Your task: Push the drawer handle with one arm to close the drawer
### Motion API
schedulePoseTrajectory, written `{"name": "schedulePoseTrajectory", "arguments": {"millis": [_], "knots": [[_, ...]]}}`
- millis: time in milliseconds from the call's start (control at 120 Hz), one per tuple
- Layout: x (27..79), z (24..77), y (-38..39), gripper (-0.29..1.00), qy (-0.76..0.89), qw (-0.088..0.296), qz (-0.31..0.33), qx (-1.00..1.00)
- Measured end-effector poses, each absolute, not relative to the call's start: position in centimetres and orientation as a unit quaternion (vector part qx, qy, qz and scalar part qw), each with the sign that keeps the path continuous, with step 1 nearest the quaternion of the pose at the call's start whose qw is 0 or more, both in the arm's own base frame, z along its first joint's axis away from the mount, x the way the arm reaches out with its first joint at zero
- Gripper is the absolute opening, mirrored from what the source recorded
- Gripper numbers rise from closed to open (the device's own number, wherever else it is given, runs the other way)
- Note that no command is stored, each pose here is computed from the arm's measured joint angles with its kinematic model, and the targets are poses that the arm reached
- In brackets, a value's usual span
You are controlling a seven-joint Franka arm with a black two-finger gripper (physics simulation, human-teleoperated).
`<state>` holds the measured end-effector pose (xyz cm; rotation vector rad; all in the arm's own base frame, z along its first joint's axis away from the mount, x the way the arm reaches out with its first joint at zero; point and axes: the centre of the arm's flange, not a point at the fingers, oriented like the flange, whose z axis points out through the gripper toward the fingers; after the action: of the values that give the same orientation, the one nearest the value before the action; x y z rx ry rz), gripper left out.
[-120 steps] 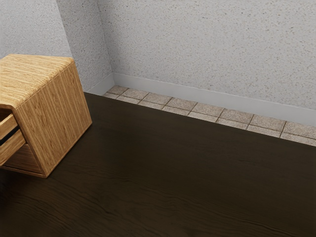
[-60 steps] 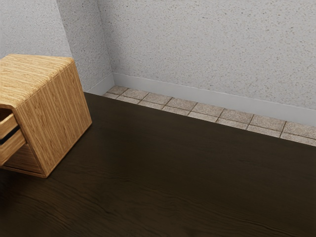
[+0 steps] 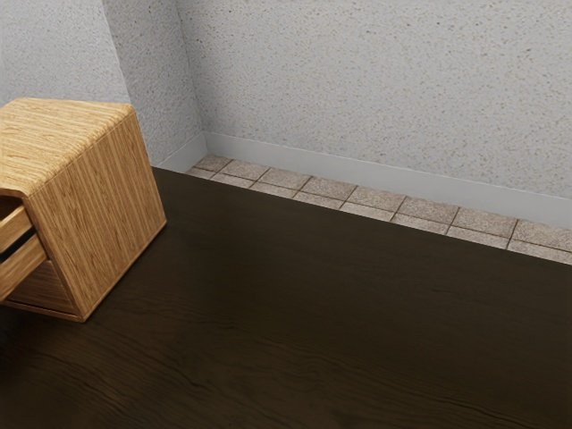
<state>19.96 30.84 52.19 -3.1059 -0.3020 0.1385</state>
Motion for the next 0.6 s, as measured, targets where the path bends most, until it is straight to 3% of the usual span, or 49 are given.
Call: {"name": "schedulePoseTrajectory", "arguments": {"millis": [600], "knots": [[22.8,51.4,32.7,-0.08,-0.130,0.011,0.046,-0.990]]}}
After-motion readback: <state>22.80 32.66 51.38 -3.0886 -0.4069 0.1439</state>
